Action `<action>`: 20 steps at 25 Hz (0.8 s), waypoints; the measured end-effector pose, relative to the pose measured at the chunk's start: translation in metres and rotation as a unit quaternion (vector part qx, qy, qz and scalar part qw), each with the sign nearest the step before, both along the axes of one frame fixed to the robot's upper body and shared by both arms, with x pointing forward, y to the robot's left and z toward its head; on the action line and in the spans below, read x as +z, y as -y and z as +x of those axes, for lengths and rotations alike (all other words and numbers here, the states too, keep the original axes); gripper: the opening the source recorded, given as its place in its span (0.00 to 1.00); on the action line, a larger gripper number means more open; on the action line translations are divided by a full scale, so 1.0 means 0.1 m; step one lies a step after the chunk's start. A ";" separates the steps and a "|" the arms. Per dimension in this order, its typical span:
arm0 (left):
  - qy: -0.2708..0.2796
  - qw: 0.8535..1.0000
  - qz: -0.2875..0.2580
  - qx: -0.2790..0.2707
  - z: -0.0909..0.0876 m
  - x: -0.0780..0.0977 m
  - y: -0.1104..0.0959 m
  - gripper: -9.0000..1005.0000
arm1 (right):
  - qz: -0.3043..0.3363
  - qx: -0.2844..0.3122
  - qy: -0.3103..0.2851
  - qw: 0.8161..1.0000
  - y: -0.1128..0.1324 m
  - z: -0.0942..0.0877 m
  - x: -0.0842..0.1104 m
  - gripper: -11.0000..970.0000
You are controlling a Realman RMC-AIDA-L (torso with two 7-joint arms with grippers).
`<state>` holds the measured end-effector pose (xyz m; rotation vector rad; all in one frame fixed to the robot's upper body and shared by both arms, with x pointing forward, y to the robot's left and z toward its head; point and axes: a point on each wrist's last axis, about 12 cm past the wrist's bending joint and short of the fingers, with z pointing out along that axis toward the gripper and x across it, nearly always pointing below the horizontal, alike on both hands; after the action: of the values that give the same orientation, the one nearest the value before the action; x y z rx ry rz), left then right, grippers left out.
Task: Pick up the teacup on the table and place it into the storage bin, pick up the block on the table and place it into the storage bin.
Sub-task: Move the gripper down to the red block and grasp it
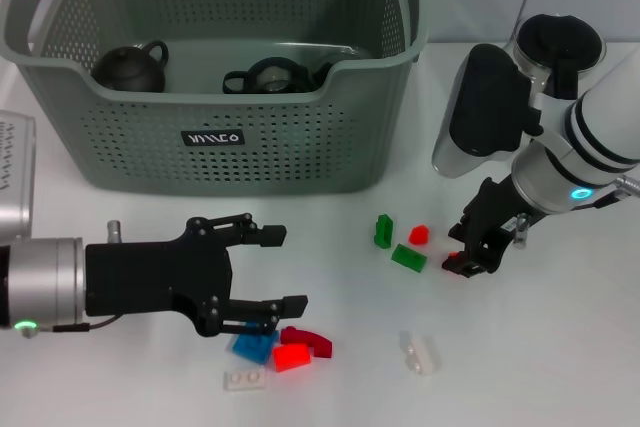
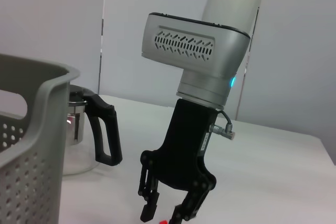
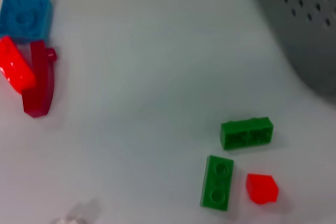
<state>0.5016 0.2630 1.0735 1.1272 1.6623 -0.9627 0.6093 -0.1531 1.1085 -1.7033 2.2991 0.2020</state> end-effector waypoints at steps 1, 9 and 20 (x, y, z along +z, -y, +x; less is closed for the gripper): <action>-0.001 1.000 -0.001 0.000 0.00 0.00 0.00 0.85 | 0.001 0.000 0.000 1.000 0.00 0.00 0.00 0.56; -0.004 1.000 -0.001 0.001 -0.02 -0.02 0.00 0.84 | 0.008 -0.002 0.000 1.000 -0.01 -0.01 -0.02 0.43; -0.005 1.000 -0.003 0.010 -0.03 -0.02 -0.03 0.84 | 0.008 -0.004 -0.005 1.000 0.00 -0.03 -0.09 0.42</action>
<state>0.4988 0.2664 1.0710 1.1017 1.6745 -0.9622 0.6061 -0.1526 1.0994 -1.6892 2.3057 0.2277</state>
